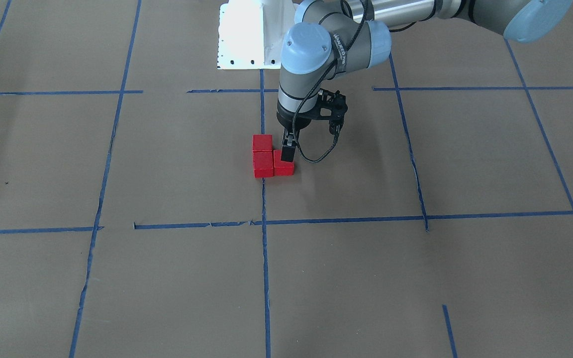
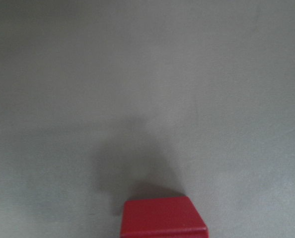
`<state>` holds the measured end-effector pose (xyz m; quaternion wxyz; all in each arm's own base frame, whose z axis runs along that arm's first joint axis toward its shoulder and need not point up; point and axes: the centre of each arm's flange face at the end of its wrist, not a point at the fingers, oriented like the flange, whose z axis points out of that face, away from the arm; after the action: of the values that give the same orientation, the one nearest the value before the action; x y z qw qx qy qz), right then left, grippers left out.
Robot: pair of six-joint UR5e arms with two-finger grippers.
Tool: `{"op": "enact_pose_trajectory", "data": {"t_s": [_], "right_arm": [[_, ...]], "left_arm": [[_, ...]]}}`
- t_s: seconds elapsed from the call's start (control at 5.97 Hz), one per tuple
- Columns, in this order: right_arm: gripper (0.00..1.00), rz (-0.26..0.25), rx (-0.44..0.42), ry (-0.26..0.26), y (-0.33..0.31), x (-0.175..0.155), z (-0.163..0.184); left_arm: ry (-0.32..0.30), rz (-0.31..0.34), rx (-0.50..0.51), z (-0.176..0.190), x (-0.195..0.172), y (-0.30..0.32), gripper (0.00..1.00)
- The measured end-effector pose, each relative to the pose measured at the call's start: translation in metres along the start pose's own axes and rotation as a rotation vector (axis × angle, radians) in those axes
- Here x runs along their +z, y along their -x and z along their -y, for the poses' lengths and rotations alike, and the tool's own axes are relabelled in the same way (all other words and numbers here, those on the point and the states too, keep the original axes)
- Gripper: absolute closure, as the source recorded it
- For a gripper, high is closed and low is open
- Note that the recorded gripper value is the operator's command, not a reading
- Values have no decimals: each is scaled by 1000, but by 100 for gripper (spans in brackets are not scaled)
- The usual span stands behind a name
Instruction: Form red blocks into L shape at center
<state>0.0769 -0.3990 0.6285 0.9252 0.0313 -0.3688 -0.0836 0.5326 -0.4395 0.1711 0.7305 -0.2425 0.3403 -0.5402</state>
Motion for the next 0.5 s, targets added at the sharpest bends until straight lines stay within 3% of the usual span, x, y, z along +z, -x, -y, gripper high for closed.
{"op": "enact_pose_trajectory", "data": {"t_s": [0.17,0.5], "right_arm": [[0,0,1,0,0,0,0],[0,3,8,2,0,1,-1]], "left_arm": [[10,1,174,23,-19,17,0],[8,15,586,102,-39,39,0]]}}
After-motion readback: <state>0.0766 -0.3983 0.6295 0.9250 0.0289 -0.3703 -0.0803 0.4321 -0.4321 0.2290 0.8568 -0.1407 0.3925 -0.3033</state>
